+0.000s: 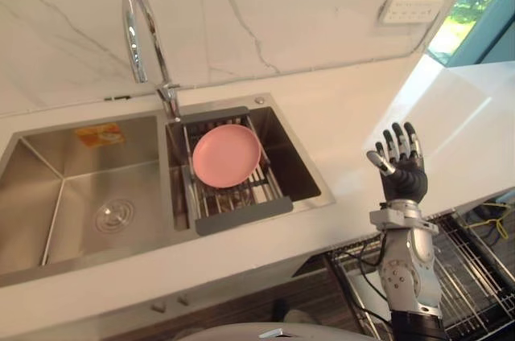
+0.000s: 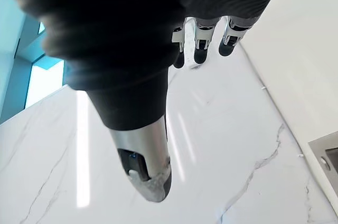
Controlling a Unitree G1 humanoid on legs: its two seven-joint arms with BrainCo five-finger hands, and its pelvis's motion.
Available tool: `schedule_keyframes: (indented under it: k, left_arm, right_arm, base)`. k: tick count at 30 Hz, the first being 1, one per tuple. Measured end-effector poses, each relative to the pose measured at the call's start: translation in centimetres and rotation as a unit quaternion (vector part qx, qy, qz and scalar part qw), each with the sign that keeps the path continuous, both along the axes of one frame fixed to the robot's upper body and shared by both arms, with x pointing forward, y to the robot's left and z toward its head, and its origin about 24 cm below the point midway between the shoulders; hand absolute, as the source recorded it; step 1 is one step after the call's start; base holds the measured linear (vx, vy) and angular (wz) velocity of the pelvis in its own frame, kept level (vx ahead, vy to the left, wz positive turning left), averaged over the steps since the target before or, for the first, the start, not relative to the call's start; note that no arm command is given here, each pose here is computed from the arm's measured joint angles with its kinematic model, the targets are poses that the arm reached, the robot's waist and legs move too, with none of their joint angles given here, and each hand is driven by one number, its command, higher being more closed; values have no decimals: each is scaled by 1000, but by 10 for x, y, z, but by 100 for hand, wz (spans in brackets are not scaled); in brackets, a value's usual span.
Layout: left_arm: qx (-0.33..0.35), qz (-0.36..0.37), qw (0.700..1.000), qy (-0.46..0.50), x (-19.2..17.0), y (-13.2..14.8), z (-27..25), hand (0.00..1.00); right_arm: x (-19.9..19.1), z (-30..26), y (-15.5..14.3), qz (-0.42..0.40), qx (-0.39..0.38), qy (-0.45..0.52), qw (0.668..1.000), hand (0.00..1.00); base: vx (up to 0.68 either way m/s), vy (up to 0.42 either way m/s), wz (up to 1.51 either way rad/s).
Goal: Walk over to the sink, pick up the cup, carry it to the dishwasher, place the cup inside the dishwasher, then close the dishwasher door
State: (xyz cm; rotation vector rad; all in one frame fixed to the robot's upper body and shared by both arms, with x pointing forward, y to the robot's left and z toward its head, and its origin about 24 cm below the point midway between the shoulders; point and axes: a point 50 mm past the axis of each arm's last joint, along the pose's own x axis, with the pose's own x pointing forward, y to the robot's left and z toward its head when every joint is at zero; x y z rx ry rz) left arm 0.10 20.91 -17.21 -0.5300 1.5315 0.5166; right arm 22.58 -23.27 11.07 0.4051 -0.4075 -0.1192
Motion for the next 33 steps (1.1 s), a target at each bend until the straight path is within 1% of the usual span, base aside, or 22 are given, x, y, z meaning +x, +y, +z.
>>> schedule_keyframes:
  k: [3, 8, 10, 14, 16, 18, 19, 20, 22, 25, 27, 28, 30, 31, 33]
  left_arm:
    - [2, -3, 1000, 3, -1, 2, 0, 0]
    - [4, -13, 1000, 6, -1, 3, 0, 0]
    - [5, -18, 1000, 5, 0, 3, 1, 0]
    - [7, -31, 999, 7, 2, 5, 1, 0]
    - [10, -47, 999, 8, 3, 6, 1, 0]
    - [13, -65, 998, 9, 5, 7, 1, 0]
    - [14, -71, 997, 11, 6, 8, 2, 0]
    - [15, -73, 997, 12, 6, 8, 2, 0]
    - [15, -87, 996, 16, 8, 10, 2, 0]
    - [15, -96, 995, 16, 12, 13, 3, 0]
    - [14, -106, 994, 15, 16, 13, 4, 0]
    - [14, -110, 994, 14, 16, 13, 4, 0]
    - [13, -120, 993, 11, 19, 13, 5, 0]
    - [12, -122, 992, 11, 20, 13, 5, 0]
    - [8, -129, 992, 12, 20, 12, 5, 0]
  right_arm:
    - [0, -1, 2, 19, 9, -6, 1000, 0]
    - [0, 1, 8, 55, -3, -20, 998, 0]
    - [0, 1, 9, 53, -29, -20, 998, 0]
    - [3, 5, 17, 55, -176, 0, 983, 0]
    - [5, 7, 22, 78, -229, 2, 970, 0]
    - [7, 9, 27, 102, -304, 4, 947, 0]
    - [10, 12, 31, 117, -362, 4, 925, 0]
    - [12, 14, 34, 124, -387, 1, 914, 0]
    - [21, 26, 39, 143, -457, -17, 878, 0]
    - [31, 31, 40, 143, -495, -21, 857, 0]
    - [41, 26, 45, 148, -534, -13, 832, 0]
    - [43, 24, 48, 151, -543, -11, 826, 0]
    - [49, 17, 60, 161, -593, -9, 789, 0]
    - [51, 15, 63, 164, -607, -10, 777, 0]
    - [53, 9, 76, 173, -652, -20, 738, 0]
  base:
    - [14, 31, -14]
    - [26, 38, -16]
    - [1, 5, -2]
    - [-8, -2, 0]
    - [0, 0, 0]
    - [0, 0, 0]
    - [0, 0, 0]
    - [0, 0, 0]
    - [-6, -6, 2]
    - [-2, -14, 16]
    - [-2, -12, 18]
    - [-4, -11, 20]
    - [-2, -5, 23]
    - [-16, -2, 22]
    - [-57, -8, 22]
